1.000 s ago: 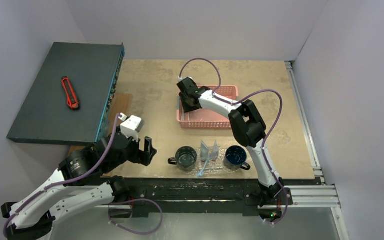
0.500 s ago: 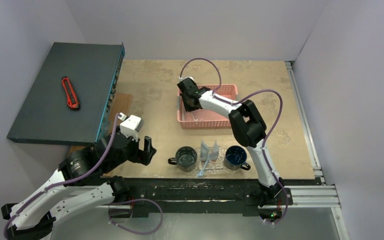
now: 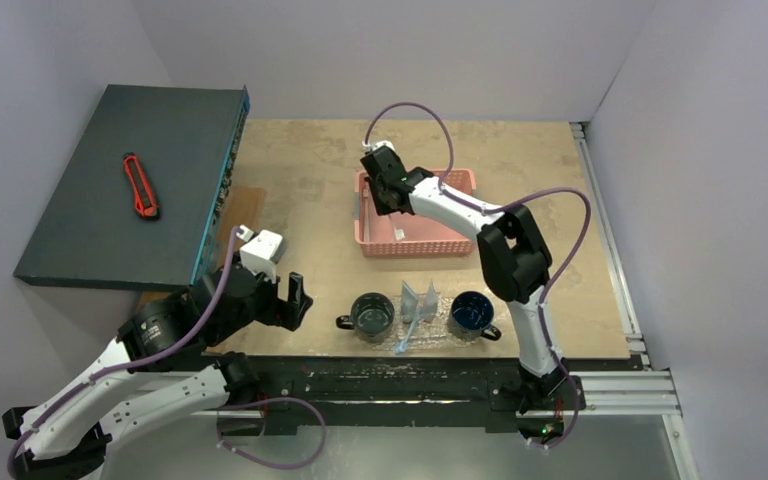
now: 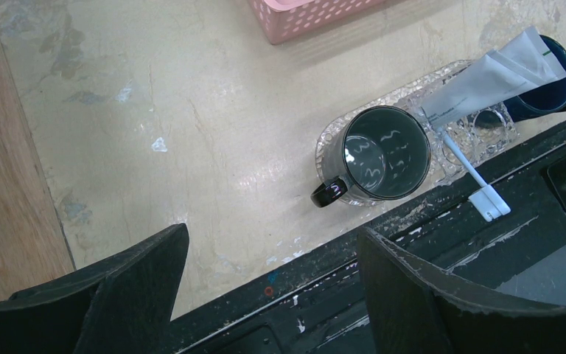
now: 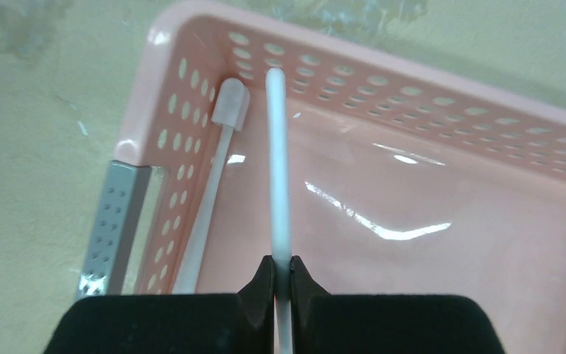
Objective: Prepare toiletry sets of a toothbrush and toothpaste on the tray
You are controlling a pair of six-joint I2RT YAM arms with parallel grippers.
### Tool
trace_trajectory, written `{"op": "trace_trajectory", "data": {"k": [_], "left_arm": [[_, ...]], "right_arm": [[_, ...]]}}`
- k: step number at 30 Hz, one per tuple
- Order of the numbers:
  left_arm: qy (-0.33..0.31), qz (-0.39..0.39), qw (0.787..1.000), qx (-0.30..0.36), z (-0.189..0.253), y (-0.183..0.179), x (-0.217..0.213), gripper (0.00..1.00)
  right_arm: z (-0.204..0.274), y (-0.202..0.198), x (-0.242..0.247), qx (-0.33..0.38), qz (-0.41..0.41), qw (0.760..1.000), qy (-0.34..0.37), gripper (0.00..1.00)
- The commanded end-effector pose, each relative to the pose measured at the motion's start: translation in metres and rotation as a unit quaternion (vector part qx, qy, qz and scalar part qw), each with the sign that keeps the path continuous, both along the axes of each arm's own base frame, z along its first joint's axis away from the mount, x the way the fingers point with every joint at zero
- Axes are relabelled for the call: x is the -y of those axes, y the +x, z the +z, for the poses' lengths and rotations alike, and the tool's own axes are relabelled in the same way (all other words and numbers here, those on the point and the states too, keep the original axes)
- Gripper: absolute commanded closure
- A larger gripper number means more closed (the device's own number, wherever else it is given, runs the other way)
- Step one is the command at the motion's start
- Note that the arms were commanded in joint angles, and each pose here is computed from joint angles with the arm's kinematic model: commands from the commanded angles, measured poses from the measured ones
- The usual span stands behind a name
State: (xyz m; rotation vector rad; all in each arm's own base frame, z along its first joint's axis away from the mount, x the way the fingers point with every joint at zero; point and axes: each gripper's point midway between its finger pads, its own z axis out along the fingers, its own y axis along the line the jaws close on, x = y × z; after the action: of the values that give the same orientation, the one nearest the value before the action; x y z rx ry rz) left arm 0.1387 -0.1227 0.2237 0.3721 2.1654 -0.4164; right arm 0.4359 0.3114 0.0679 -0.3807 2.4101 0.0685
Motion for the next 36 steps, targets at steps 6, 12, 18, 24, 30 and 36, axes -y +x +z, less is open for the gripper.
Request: {"op": "trace_trajectory", "data": {"k": [6, 12, 18, 24, 30, 36], "left_arm": [[-0.003, 0.001, 1.0, 0.008, 0.002, 0.006, 0.004, 0.16], [-0.01, -0.003, 1.0, 0.002, 0.002, 0.007, 0.009, 0.16], [-0.02, -0.011, 1.0, -0.006, 0.002, 0.006, 0.015, 0.11], [-0.035, -0.017, 0.999, -0.007, 0.005, 0.006, 0.021, 0.04], [-0.071, -0.028, 0.997, -0.009, 0.013, 0.005, 0.034, 0.0], [-0.131, -0.055, 0.99, -0.014, 0.033, -0.001, 0.055, 0.0]], "right_arm": [[0.099, 0.001, 0.012, 0.096, 0.02, 0.995, 0.017, 1.0], [0.129, -0.019, 0.01, 0.124, 0.053, 0.99, 0.032, 1.0], [0.157, -0.054, 0.003, 0.157, 0.088, 0.983, 0.038, 1.0], [0.198, -0.097, 0.0, 0.196, 0.124, 0.971, 0.048, 1.0], [0.226, -0.139, 0.004, 0.224, 0.161, 0.959, 0.057, 1.0], [0.237, -0.186, 0.005, 0.242, 0.196, 0.95, 0.04, 1.0]]}}
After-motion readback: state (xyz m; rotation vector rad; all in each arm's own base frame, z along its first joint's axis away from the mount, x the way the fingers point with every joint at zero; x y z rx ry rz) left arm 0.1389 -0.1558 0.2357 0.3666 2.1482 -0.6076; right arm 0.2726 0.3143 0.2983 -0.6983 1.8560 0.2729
